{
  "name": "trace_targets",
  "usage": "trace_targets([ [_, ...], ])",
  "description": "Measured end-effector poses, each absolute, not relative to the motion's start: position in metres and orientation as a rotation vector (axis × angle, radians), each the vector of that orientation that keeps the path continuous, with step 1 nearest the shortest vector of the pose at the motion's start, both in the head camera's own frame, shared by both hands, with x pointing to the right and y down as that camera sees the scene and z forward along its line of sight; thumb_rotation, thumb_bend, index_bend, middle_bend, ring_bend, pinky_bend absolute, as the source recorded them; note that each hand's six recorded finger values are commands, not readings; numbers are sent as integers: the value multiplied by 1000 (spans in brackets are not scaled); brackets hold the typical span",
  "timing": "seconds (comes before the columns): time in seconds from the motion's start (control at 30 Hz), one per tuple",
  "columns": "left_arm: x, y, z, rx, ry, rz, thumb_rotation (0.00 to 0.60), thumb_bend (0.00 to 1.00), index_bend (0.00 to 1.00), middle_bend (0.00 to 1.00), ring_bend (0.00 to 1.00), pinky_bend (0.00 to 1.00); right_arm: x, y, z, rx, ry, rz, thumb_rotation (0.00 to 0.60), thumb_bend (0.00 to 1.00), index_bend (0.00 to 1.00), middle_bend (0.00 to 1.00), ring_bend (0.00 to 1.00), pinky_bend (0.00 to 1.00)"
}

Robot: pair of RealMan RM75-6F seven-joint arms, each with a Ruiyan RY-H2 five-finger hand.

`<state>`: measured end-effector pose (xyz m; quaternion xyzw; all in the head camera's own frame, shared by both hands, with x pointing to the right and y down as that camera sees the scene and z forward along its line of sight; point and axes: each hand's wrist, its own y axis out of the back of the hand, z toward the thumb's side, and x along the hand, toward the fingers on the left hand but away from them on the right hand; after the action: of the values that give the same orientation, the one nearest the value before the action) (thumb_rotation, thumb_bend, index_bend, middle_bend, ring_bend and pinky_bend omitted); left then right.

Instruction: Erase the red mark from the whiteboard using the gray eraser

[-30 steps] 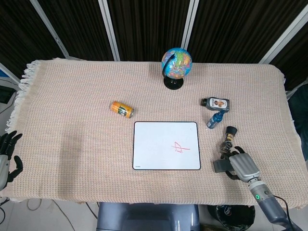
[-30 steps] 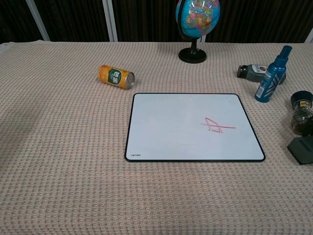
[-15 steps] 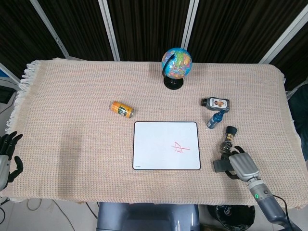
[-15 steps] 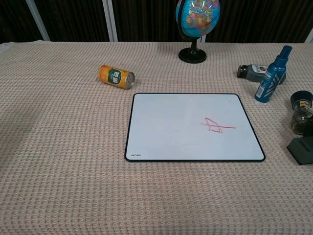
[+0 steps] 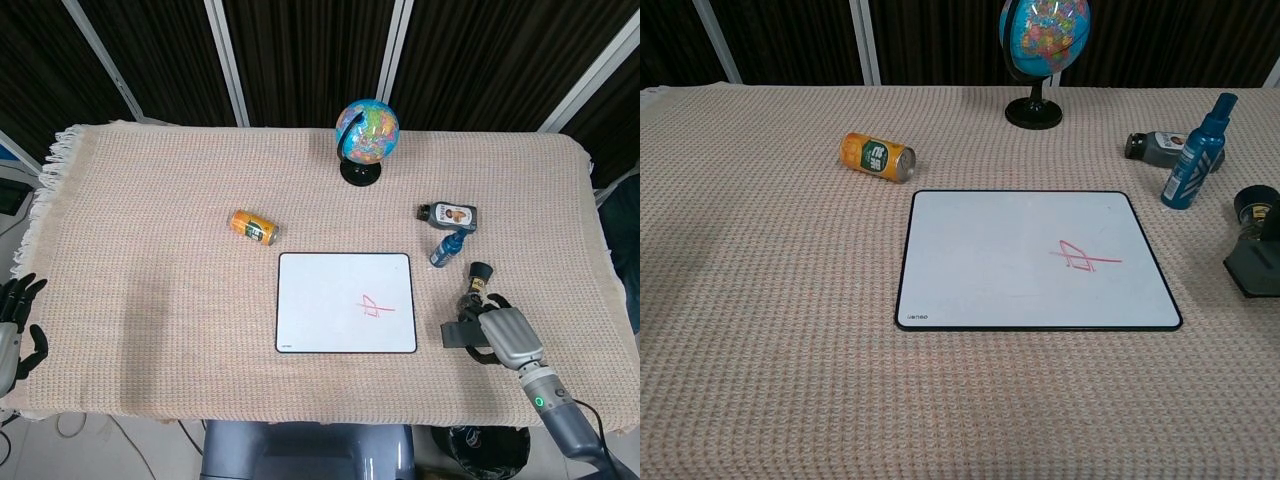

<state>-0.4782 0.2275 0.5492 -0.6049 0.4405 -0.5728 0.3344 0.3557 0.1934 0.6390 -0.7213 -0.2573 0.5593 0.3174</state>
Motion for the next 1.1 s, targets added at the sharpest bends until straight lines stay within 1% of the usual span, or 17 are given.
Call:
trace_targets([
  [0.17, -477, 228, 550, -1580, 1145, -1495, 600, 735, 110, 46, 0, 0, 335, 168, 632, -1922, -701, 1410, 600, 448, 559, 520, 450, 177],
  [0.37, -478, 227, 549, -1577, 1153, -1495, 600, 735, 110, 46, 0, 0, 310, 147, 640, -1943, -693, 1386, 600, 448, 559, 519, 456, 177],
  [0.43, -479, 227, 549, -1577, 1153, -1497, 600, 735, 110, 46, 0, 0, 302, 144, 645, -1954, -691, 1389, 600, 448, 559, 518, 457, 180],
  [0.5, -479, 227, 549, -1578, 1154, -1497, 600, 735, 110, 46, 0, 0, 293, 142, 650, -1967, -691, 1389, 600, 448, 559, 517, 461, 204],
  [0.63, -479, 227, 549, -1580, 1157, -1496, 600, 735, 110, 46, 0, 0, 278, 140, 658, -1981, -692, 1390, 600, 448, 559, 517, 469, 317],
  [0.73, -479, 226, 549, -1581, 1158, -1495, 600, 735, 110, 46, 0, 0, 269, 141, 664, -1988, -685, 1392, 600, 447, 559, 517, 477, 362],
  [0.93, -479, 226, 549, -1582, 1158, -1497, 600, 735, 110, 46, 0, 0, 254, 145, 672, -2013, -676, 1390, 600, 449, 561, 521, 488, 415],
  [1.1, -480, 226, 549, -1581, 1158, -1498, 600, 735, 110, 46, 0, 0, 243, 146, 680, -2024, -673, 1388, 600, 458, 570, 526, 492, 415],
])
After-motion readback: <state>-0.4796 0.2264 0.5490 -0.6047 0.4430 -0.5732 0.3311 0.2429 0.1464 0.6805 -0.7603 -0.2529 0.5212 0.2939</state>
